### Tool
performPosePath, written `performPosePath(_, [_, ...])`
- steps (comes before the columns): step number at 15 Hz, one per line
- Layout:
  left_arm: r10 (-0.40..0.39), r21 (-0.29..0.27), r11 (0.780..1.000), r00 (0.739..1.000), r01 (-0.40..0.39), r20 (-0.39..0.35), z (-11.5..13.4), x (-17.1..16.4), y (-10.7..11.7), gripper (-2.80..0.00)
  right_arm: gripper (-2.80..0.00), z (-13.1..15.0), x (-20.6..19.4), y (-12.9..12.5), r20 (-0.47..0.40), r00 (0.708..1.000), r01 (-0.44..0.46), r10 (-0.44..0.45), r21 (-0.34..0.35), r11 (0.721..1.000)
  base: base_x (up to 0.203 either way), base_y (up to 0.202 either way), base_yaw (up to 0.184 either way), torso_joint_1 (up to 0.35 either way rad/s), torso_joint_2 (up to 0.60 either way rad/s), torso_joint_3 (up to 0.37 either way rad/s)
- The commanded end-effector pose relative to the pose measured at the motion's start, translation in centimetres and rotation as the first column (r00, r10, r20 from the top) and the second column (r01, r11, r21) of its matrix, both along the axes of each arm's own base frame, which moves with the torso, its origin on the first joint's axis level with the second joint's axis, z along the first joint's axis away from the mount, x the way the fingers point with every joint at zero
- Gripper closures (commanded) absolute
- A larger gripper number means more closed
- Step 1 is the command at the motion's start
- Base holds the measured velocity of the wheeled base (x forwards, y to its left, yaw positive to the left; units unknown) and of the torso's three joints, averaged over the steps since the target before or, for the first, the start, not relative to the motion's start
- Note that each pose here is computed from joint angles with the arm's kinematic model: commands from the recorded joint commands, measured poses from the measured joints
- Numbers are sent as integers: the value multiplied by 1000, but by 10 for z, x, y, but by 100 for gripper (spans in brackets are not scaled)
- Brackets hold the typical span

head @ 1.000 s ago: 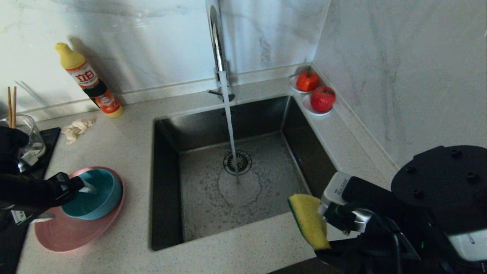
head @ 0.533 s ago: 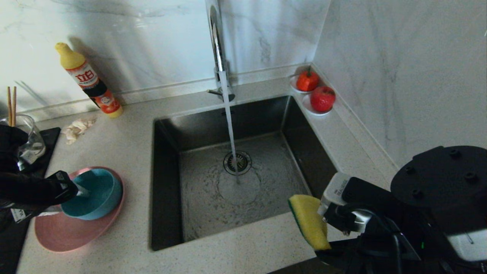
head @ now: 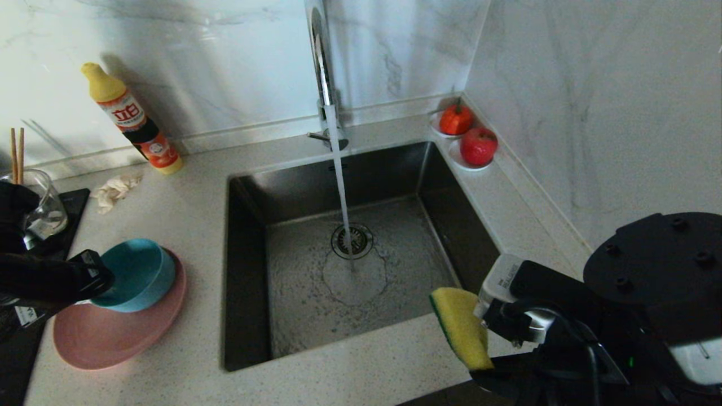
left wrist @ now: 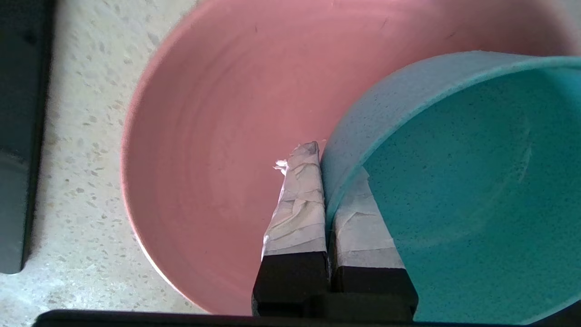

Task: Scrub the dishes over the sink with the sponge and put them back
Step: Pick up a bowl and the sponge

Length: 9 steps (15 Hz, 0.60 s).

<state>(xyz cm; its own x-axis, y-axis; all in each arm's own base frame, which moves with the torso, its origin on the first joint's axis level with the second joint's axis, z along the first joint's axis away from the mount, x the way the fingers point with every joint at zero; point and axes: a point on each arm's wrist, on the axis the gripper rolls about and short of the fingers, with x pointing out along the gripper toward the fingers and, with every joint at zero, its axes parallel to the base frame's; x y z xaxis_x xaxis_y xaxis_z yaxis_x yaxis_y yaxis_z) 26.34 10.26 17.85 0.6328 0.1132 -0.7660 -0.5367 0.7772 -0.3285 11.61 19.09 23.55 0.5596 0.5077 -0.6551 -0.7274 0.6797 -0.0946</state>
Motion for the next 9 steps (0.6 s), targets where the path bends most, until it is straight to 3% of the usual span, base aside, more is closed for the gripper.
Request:
performPosePath(1, [-1, 11, 1000, 999, 0, 43, 12, -5, -3, 0, 0, 0, 0, 0, 1, 1000, 2, -2, 1, 1000, 0, 0, 0, 0, 0, 0])
performPosePath(5, [-24, 19, 1000, 985, 21, 172, 48, -22, -13, 0, 0, 0, 0, 0, -2, 1000, 0, 0, 3, 1000, 0, 0, 0, 0, 0, 0])
performPosePath(9, [-162, 38, 987, 926, 159, 341, 105, -56, -47, 0, 0, 1, -1, -1, -1, 1000, -1, 1, 7, 1000, 0, 0, 0, 0, 0, 0])
